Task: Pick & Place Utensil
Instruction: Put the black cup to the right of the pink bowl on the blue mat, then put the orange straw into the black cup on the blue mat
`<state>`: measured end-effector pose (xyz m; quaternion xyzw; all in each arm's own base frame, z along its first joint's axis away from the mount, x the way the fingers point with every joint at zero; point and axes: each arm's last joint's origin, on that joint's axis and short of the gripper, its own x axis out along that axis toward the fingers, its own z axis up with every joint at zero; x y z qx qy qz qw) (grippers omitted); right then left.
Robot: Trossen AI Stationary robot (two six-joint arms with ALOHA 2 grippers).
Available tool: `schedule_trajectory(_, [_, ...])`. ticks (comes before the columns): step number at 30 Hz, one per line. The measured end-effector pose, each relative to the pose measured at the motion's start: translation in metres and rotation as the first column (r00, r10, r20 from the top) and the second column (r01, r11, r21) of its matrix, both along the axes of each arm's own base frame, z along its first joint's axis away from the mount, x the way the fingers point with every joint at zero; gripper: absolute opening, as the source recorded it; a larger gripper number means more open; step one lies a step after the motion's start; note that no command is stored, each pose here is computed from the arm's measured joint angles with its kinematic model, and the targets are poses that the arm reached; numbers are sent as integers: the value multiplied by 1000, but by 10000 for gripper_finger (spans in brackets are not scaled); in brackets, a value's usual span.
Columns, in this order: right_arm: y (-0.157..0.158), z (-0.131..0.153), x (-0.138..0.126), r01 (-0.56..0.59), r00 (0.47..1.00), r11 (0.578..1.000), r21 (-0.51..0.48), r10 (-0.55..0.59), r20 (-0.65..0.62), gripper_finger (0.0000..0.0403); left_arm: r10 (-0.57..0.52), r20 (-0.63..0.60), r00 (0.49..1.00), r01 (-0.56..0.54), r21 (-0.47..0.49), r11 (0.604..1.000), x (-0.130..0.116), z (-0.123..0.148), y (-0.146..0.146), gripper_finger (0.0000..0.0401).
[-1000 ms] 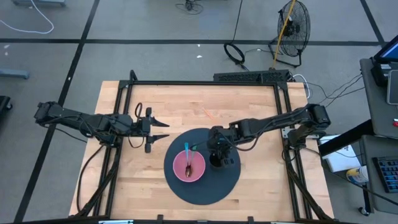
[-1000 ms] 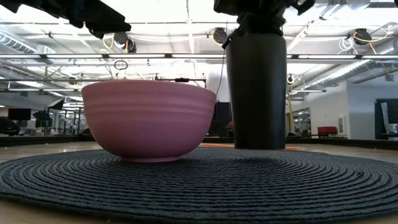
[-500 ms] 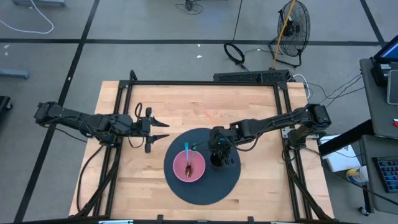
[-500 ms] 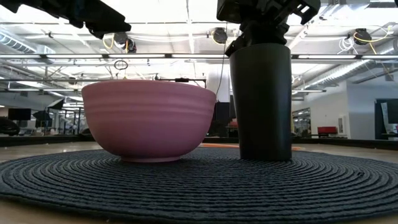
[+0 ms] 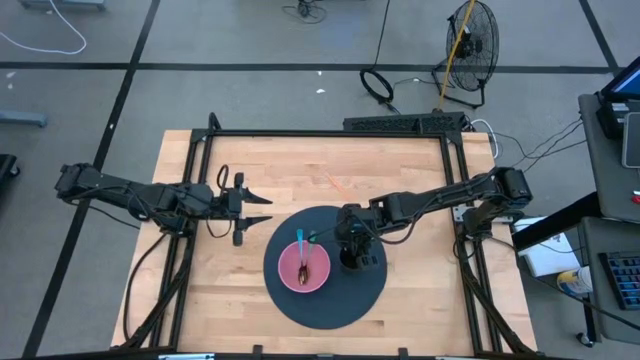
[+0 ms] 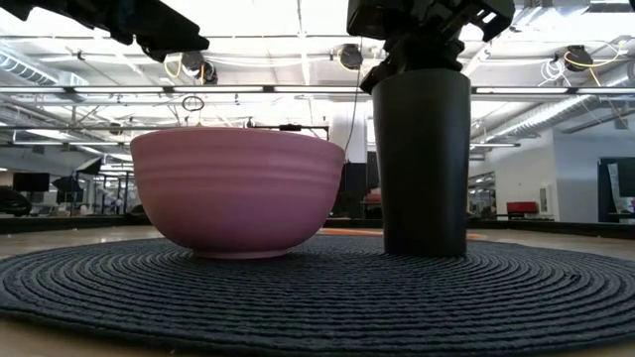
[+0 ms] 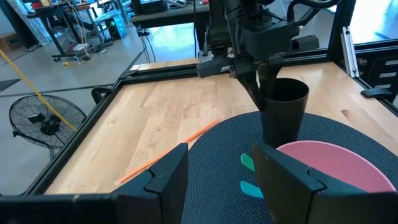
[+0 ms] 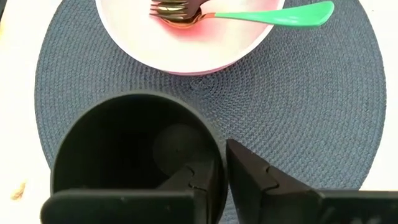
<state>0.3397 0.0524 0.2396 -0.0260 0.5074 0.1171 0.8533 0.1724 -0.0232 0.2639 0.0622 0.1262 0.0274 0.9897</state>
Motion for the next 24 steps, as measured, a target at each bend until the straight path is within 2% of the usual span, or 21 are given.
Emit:
schedule_trajectory(11, [0,3,-1,-1,1000,1000,1,1,9,87,0,0,1000,0,0,1000,0,0,0,186])
schedule_trajectory(18, [0,24,-10,-5,996,1000,13,4,87,121,0,0,1000,0,0,1000,0,0,0,186])
schedule_trajectory(24, [2,50,-24,-35,984,999,15,31,174,132,-1,-1,1000,1,3,1000,0,0,0,186])
